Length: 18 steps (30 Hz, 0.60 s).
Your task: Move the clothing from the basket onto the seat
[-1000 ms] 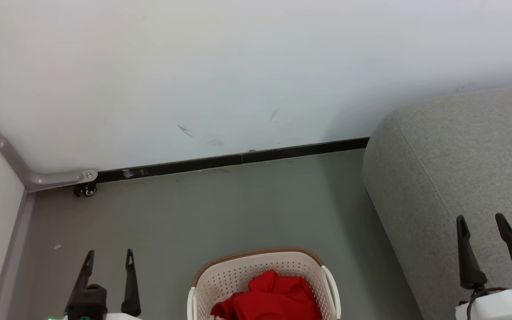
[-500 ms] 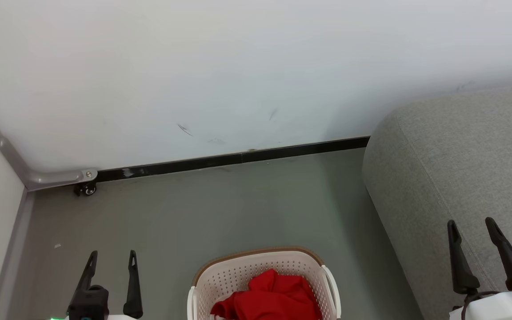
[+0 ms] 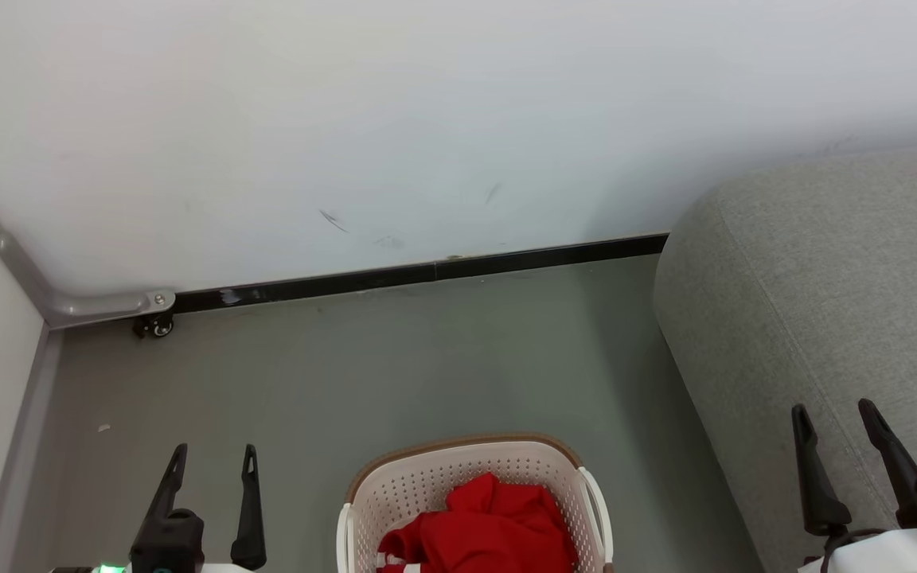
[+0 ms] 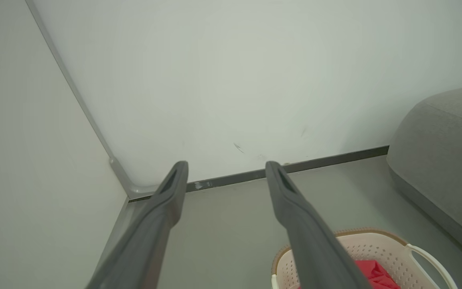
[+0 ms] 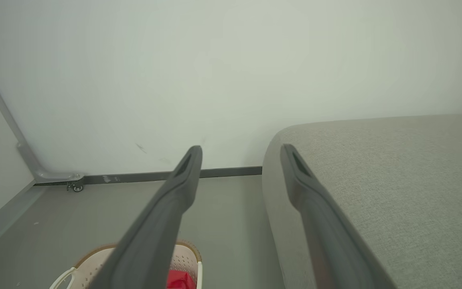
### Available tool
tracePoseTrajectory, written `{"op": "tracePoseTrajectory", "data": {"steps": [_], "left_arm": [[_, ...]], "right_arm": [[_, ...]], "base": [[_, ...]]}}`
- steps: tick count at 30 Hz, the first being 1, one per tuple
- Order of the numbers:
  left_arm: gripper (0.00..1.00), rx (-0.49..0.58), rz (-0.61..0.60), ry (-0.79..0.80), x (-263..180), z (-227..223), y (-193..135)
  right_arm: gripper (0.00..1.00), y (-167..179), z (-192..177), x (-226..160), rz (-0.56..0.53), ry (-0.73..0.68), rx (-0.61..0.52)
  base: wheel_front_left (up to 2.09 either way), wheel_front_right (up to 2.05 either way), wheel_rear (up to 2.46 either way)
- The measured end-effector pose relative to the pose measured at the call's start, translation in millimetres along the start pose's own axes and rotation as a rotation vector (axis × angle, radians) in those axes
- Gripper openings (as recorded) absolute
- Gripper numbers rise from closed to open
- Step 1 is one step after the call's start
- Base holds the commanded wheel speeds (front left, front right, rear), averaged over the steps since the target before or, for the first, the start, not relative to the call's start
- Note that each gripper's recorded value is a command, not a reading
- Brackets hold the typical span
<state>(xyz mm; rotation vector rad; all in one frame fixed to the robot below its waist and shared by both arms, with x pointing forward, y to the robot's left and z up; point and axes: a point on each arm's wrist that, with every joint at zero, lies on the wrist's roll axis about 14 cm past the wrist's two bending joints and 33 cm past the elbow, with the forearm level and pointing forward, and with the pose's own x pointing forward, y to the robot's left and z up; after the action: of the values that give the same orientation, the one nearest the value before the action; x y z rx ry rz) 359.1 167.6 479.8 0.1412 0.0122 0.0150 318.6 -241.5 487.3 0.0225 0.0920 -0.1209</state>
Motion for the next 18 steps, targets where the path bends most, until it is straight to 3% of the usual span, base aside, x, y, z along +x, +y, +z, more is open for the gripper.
{"op": "tracePoseTrajectory", "data": {"steps": [9,18], "left_arm": [[1.0,-0.002,-0.04,0.011,-0.3,-3.7,-10.3],[1.0,0.037,-0.206,0.002,8.8,-0.6,-51.7]], "right_arm": [[1.0,5.6,-5.7,3.3,0.018,0.025,0.003],[1.0,7.0,-8.7,5.1,0.03,0.039,-0.014]], "base": [[0.0,0.0,0.0],[0.0,0.0,0.0]]}}
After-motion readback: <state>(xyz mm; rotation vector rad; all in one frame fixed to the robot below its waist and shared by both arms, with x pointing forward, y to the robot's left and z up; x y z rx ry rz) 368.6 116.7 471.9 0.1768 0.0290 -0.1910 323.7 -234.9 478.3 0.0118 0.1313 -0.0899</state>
